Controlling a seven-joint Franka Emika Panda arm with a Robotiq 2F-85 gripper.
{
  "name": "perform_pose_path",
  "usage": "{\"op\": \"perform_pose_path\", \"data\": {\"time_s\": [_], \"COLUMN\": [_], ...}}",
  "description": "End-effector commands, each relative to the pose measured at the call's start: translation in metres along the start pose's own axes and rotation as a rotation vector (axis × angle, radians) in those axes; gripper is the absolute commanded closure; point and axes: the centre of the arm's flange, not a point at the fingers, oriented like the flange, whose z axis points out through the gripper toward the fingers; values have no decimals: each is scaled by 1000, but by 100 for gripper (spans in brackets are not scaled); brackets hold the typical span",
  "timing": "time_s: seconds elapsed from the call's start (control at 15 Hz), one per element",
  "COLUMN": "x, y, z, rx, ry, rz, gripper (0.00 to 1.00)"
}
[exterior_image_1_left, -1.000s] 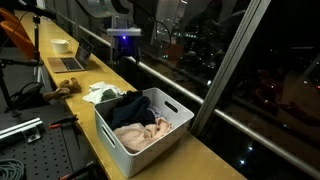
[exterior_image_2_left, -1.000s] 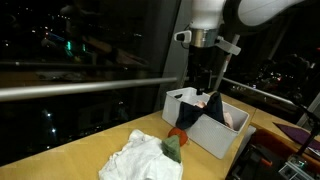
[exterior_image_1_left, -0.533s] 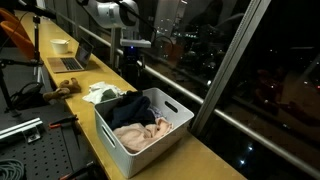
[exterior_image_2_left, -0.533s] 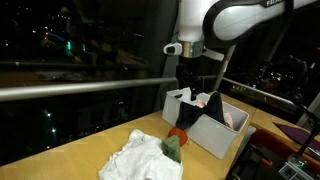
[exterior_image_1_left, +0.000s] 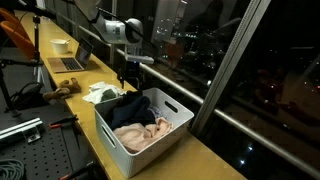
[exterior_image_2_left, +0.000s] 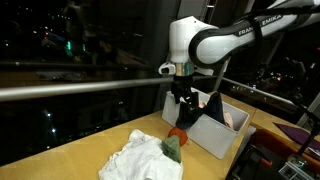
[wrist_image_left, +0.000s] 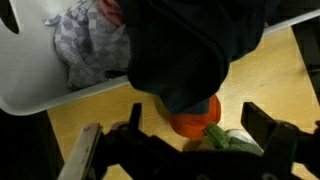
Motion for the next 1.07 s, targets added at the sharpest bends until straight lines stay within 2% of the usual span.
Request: {"op": "perform_pose_path", "data": {"time_s": [0.0,0.4,0.6,0.67,0.73,0.87,1.0], "x": [-2,-14,-10,-9,-8,-9,-9], "y": [12,9,8,8,7,6,6], "z": [8,39,47,50,51,53,53], "rx": [34,76,89,93,95,99,100], "ry": [4,-21,-23,-22,-21,-21,-19], "rz": [-24,-28,-30,-30,-30,-30,-28], "gripper": [0,0,0,5,25,31,47]}}
